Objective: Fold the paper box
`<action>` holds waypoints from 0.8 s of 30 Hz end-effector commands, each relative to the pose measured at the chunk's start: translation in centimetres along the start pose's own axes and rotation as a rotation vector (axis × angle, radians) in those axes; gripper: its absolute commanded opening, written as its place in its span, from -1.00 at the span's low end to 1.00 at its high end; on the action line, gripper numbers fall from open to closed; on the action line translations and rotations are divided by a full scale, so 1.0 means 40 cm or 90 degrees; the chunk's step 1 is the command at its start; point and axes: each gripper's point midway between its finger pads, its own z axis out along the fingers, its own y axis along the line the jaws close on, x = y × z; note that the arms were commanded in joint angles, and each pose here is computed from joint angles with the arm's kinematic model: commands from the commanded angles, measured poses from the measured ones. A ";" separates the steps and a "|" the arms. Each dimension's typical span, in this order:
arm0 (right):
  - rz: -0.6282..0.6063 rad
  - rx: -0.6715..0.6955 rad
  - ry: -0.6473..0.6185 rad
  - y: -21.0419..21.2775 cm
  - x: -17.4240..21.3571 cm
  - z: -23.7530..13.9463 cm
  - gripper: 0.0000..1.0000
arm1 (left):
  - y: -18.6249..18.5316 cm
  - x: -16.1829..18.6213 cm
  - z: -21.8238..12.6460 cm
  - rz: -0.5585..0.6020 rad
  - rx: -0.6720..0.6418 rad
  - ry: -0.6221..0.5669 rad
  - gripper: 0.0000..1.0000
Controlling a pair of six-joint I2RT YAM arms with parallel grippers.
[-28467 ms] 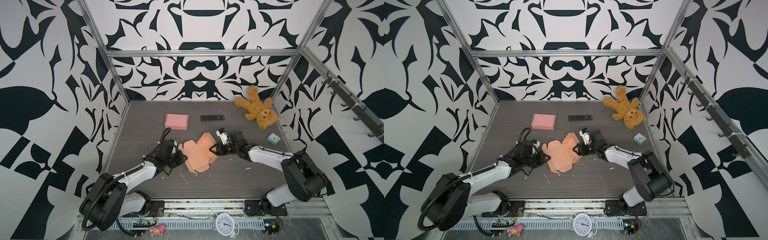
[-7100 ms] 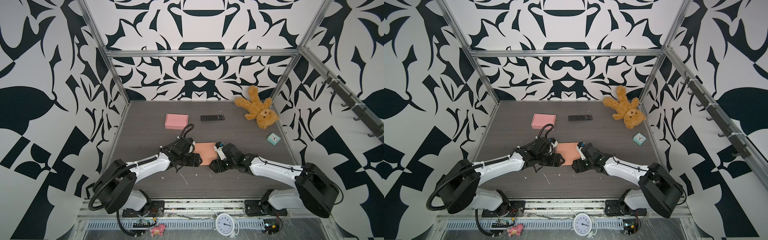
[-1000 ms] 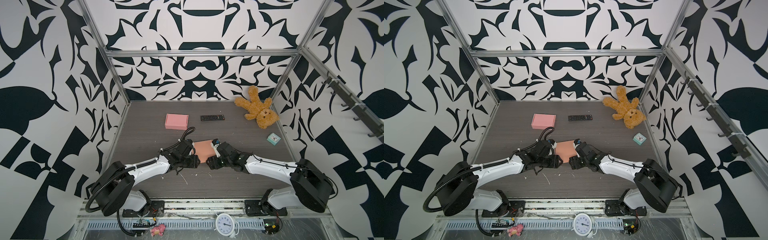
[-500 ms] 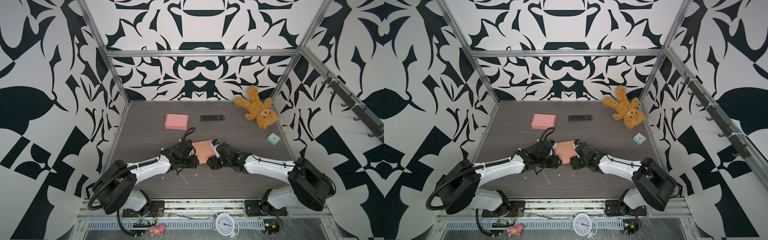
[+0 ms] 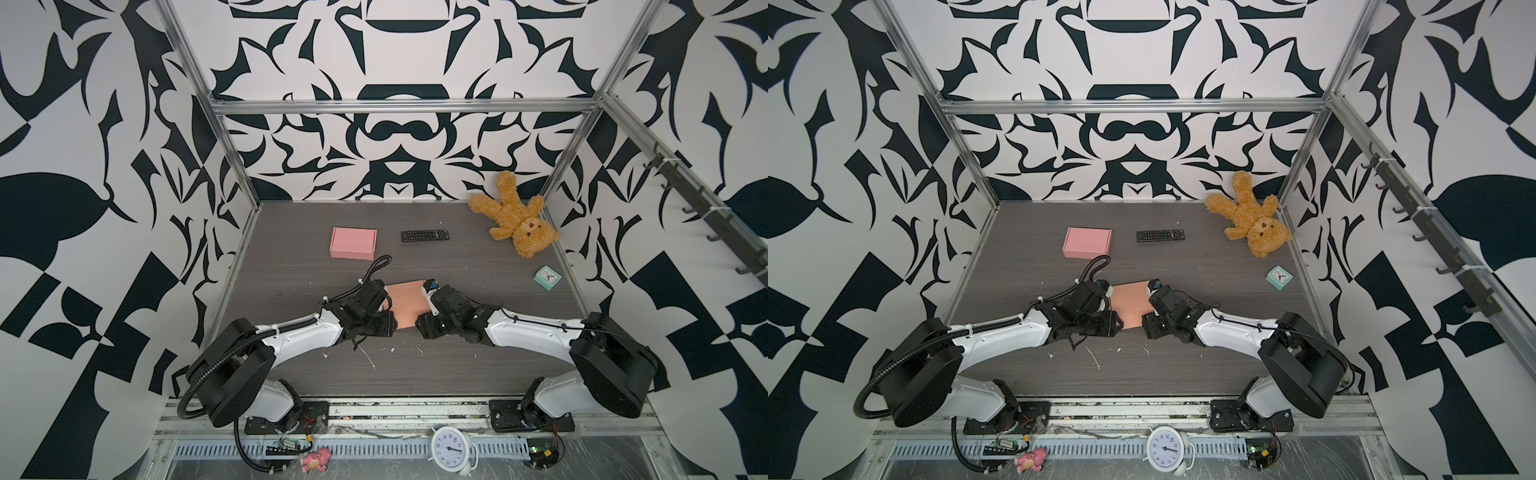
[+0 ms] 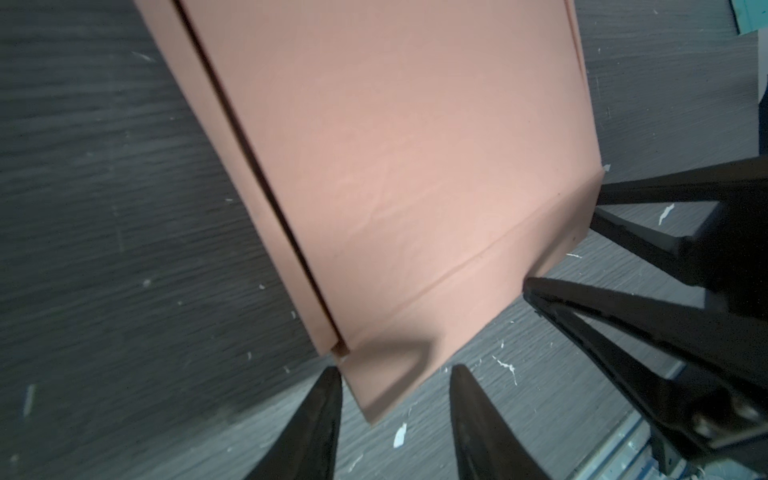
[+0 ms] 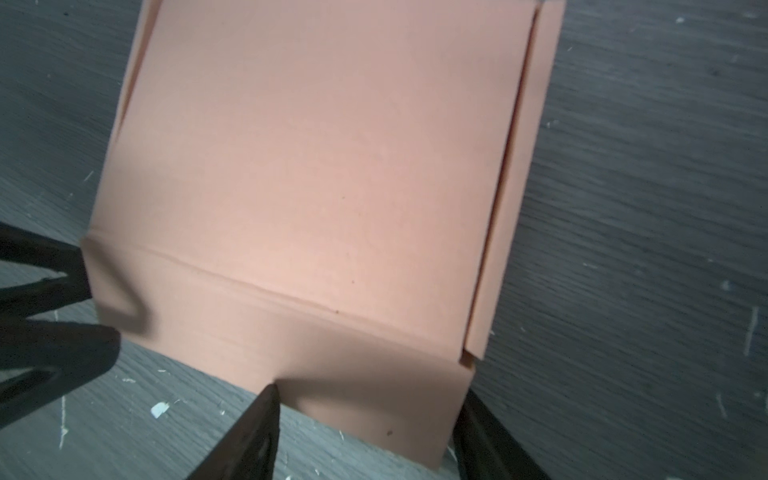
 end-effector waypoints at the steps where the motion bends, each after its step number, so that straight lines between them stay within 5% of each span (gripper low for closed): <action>1: -0.010 -0.010 -0.035 0.023 -0.050 -0.005 0.30 | -0.016 -0.019 0.003 0.006 0.002 -0.008 -0.09; 17: -0.021 -0.009 -0.034 0.028 -0.058 0.010 0.30 | -0.022 -0.019 0.000 0.010 0.006 -0.004 -0.10; 24: -0.024 -0.004 -0.037 0.024 -0.060 0.011 0.30 | -0.027 -0.024 -0.034 0.014 0.022 -0.012 0.04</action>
